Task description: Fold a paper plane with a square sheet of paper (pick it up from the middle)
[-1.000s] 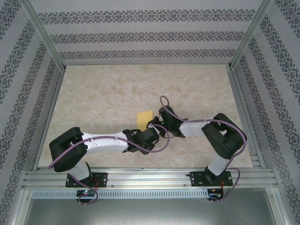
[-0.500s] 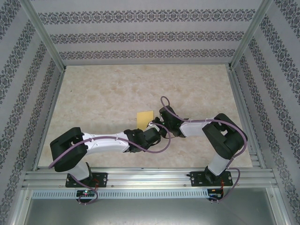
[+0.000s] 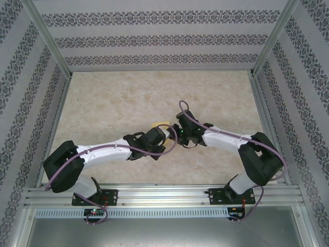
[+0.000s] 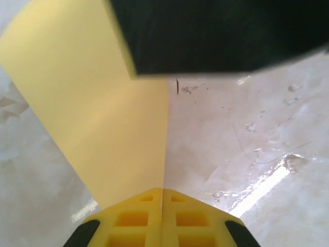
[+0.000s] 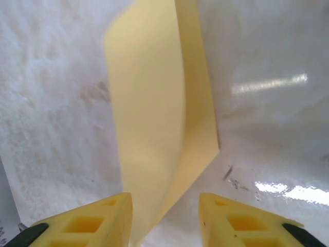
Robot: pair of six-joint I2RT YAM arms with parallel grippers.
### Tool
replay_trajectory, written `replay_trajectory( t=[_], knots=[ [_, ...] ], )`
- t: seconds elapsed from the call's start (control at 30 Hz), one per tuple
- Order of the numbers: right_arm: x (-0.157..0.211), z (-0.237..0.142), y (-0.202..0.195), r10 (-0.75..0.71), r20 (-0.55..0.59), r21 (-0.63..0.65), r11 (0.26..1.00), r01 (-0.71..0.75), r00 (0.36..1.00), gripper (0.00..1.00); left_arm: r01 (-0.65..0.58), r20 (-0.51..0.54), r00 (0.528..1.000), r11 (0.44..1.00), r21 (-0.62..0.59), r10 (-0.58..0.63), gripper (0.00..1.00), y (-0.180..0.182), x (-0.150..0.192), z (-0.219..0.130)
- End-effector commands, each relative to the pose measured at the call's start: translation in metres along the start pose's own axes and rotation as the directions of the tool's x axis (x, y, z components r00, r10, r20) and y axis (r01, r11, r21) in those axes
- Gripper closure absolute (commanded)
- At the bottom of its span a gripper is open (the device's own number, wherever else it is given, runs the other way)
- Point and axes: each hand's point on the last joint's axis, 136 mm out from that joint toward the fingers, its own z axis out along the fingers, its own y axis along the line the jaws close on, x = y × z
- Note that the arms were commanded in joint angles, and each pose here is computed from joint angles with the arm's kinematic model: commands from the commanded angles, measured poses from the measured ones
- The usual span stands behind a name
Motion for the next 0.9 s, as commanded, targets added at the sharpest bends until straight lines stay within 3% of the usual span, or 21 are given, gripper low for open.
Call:
replay_trajectory(
  t=[0.0,0.07,0.2,0.33,0.87],
  knots=[
    [-0.018,-0.013,0.008,-0.114,0.05,0.048,0.993,0.111,0.992,0.67,0.043,-0.01,0.999,0.983,0.178,-0.042,1.0,-0.012,0.001,-0.003],
    [-0.021,-0.009,0.017,-0.144,0.03,0.042,0.989,0.142,0.989,0.77,0.069,-0.02,0.998,0.974,0.217,-0.066,1.0,-0.009,0.003,-0.003],
    [-0.032,0.001,0.03,-0.182,0.023,0.037,0.983,0.181,0.983,0.8,0.106,-0.044,0.994,0.959,0.261,-0.098,1.0,-0.004,0.006,-0.003],
    [-0.032,0.026,0.036,-0.212,-0.065,0.033,0.976,0.214,0.975,0.86,0.144,-0.054,0.99,0.945,0.292,-0.134,1.0,0.0,0.004,-0.001],
    [-0.029,0.079,-0.006,-0.275,-0.233,0.169,0.933,0.317,0.933,0.88,0.279,-0.1,0.96,0.899,0.337,-0.261,1.0,0.025,0.006,0.01]
  ],
)
